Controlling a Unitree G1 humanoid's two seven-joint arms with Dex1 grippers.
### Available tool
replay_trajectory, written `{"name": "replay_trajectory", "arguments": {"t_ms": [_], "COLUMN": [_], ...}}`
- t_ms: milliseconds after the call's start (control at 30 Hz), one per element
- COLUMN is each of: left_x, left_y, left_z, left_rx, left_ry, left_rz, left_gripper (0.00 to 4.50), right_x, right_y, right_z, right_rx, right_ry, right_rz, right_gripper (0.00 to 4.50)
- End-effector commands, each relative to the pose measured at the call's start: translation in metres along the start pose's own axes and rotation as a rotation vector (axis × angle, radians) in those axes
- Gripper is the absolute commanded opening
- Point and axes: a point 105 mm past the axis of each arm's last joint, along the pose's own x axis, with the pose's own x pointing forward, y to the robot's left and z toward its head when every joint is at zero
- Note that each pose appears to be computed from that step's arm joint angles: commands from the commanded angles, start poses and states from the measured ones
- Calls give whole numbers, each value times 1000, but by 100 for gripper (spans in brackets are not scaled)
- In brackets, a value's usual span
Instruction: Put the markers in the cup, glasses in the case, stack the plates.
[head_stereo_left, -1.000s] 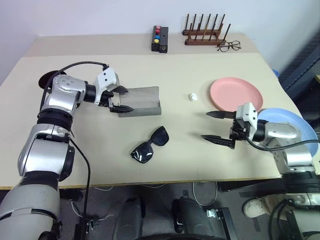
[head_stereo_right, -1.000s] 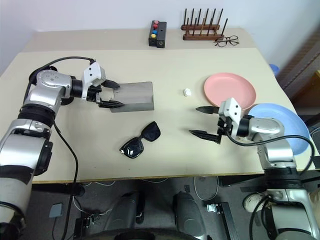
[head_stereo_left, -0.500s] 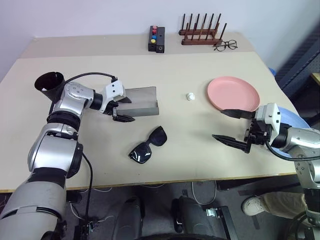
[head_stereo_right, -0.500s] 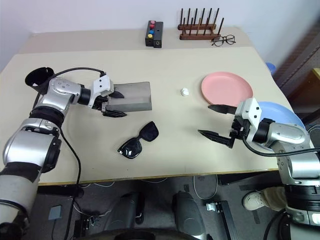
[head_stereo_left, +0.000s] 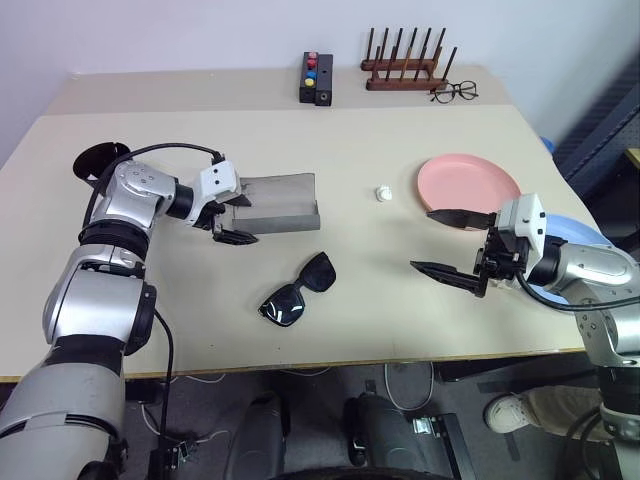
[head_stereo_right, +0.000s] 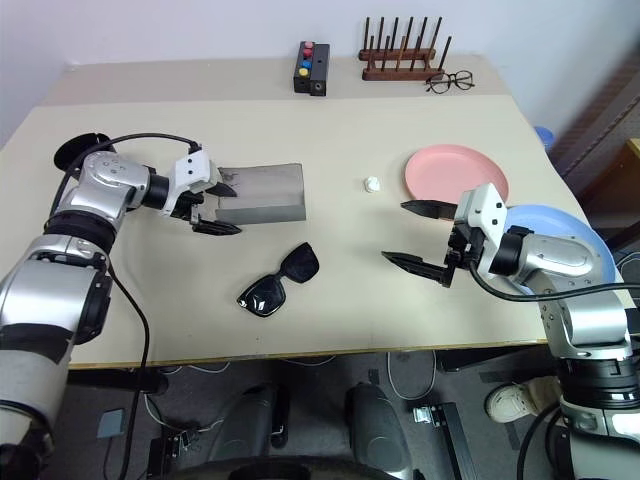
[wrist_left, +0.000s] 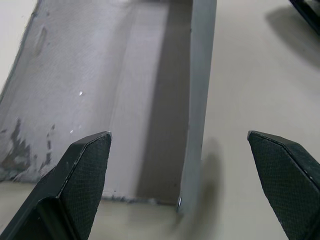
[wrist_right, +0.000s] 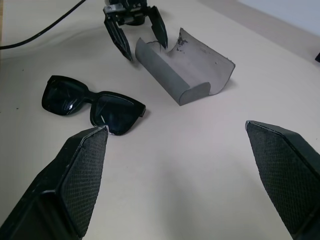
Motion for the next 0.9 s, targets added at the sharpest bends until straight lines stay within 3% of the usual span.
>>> {"name": "replay_trajectory", "arguments": {"t_ms": [33, 200, 900], "left_x": [-3, -3, -2], "left_y": [3, 2, -22], "left_z": [6, 4, 22], "left_rx": [36, 40, 156], "left_ry": [1, 14, -46], "left_rz": [8, -5, -207], "left_gripper": [268, 15, 15], "right_x": [2, 3, 10], "right_y": [0, 0, -2], "right_z": [12, 13, 10], "right_rx": [-32, -32, -37], "right_ry": [-34, -34, -45], "right_rz": [5, -1, -4], "right_gripper": [450, 450, 450]}}
